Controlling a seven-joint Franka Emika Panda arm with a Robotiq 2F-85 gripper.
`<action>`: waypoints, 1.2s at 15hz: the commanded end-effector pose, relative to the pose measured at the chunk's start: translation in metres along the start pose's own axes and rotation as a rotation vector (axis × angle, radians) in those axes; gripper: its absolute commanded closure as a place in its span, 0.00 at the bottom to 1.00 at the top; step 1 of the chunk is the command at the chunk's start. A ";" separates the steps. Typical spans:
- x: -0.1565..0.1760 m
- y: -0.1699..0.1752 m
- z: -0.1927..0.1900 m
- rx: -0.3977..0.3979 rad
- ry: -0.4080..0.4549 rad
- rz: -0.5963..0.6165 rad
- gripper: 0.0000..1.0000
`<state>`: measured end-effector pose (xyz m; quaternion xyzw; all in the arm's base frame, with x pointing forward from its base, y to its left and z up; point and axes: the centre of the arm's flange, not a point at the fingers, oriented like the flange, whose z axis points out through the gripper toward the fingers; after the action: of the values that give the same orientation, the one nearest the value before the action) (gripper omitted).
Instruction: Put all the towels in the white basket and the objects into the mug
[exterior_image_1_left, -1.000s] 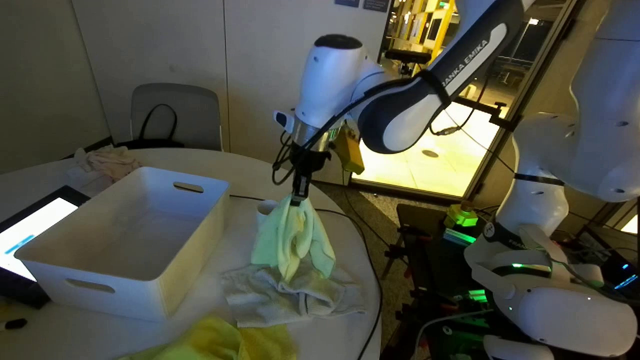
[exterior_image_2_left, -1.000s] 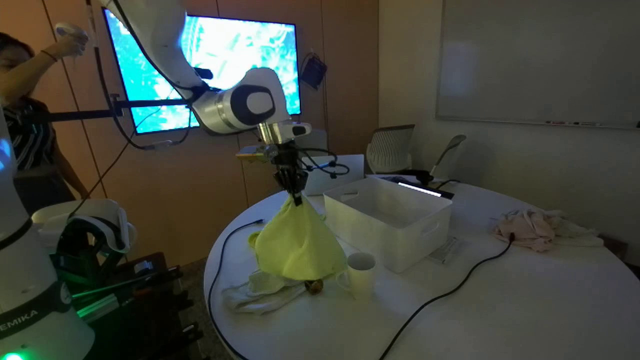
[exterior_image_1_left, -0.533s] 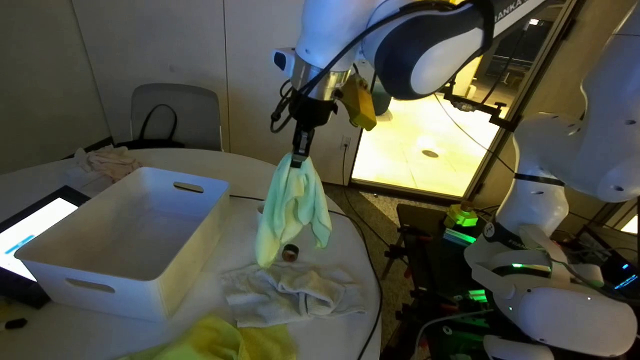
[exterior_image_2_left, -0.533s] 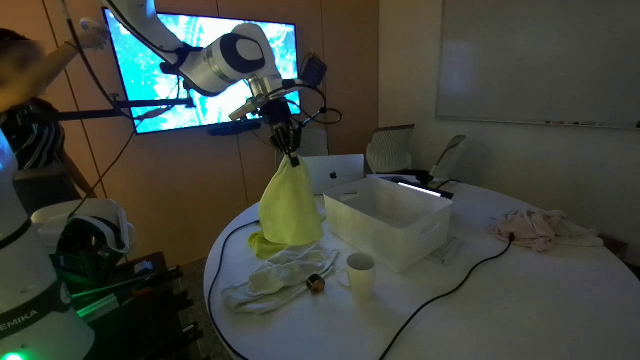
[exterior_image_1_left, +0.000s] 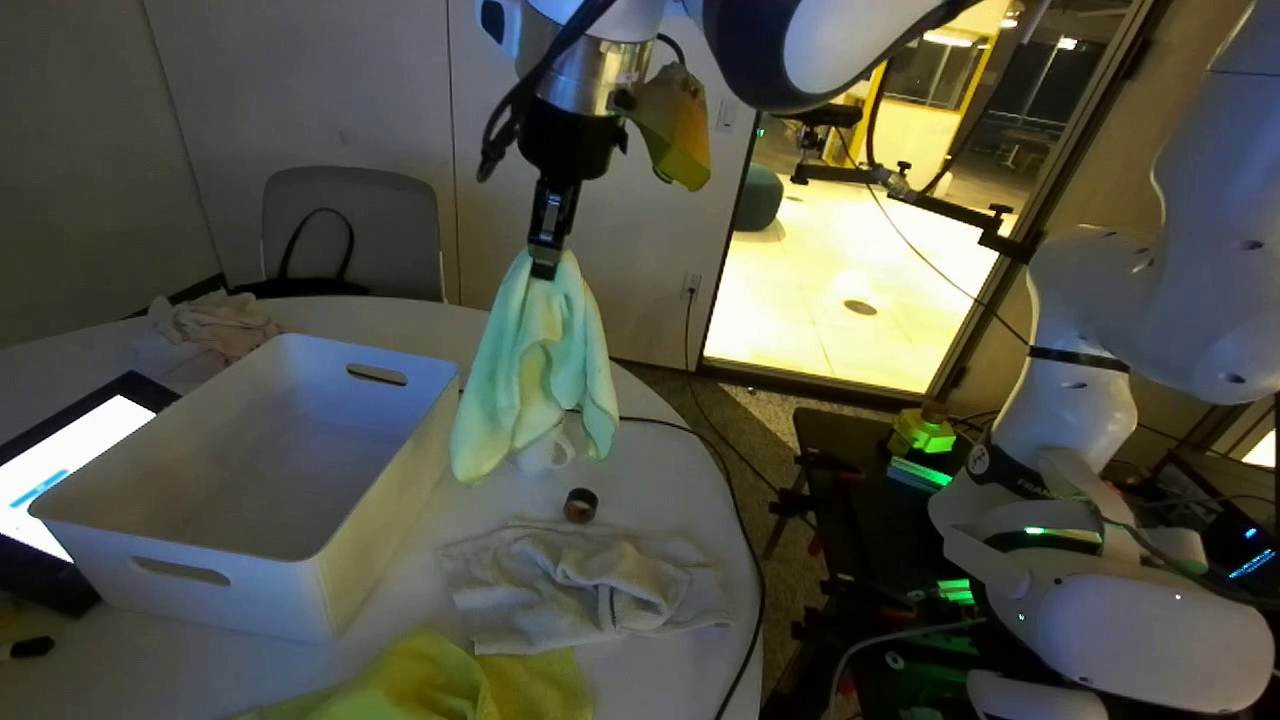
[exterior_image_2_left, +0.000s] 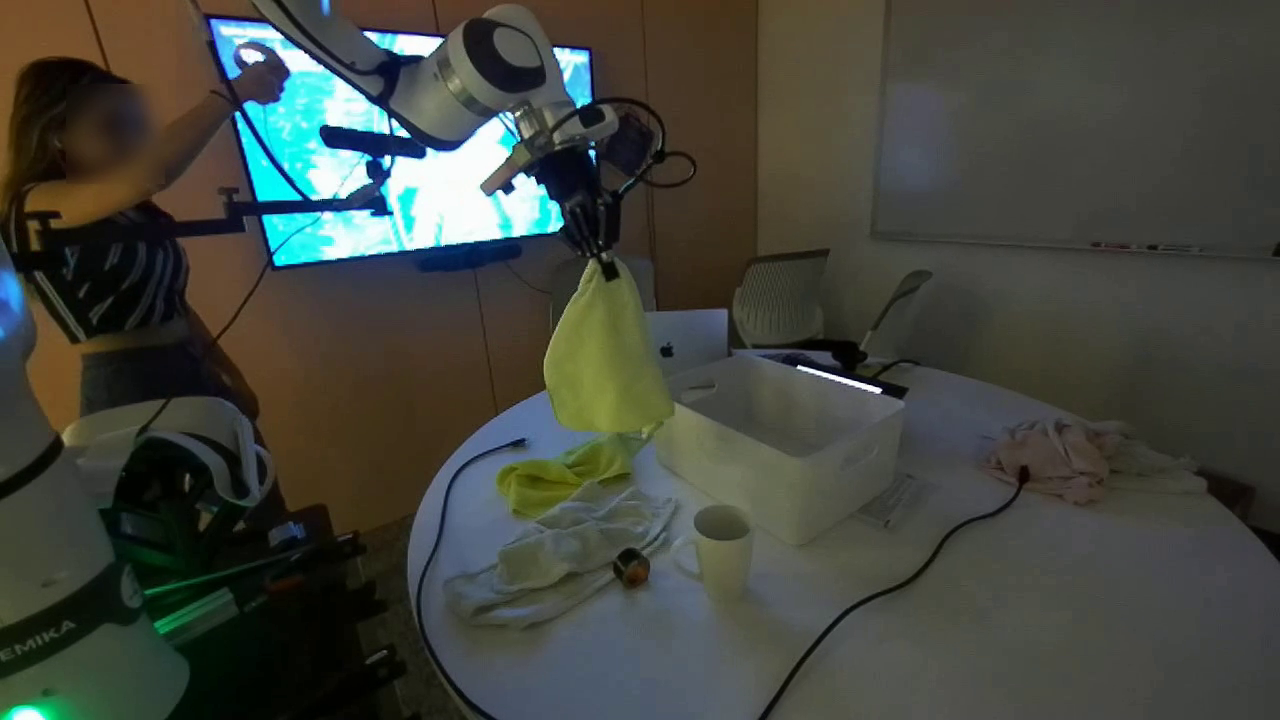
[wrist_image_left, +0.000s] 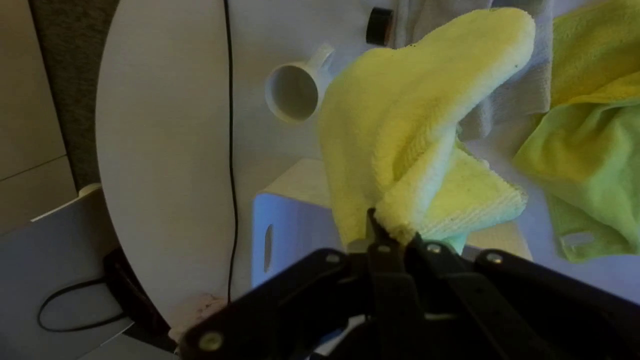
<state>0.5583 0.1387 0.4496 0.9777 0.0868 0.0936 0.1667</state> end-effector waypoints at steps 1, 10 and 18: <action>0.063 -0.013 -0.012 -0.036 0.012 0.030 0.99; 0.178 -0.037 0.013 -0.002 0.048 0.135 0.99; 0.249 -0.046 0.075 0.023 0.055 0.269 0.99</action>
<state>0.7371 0.1952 0.4032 0.9799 -0.0033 0.1351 0.1466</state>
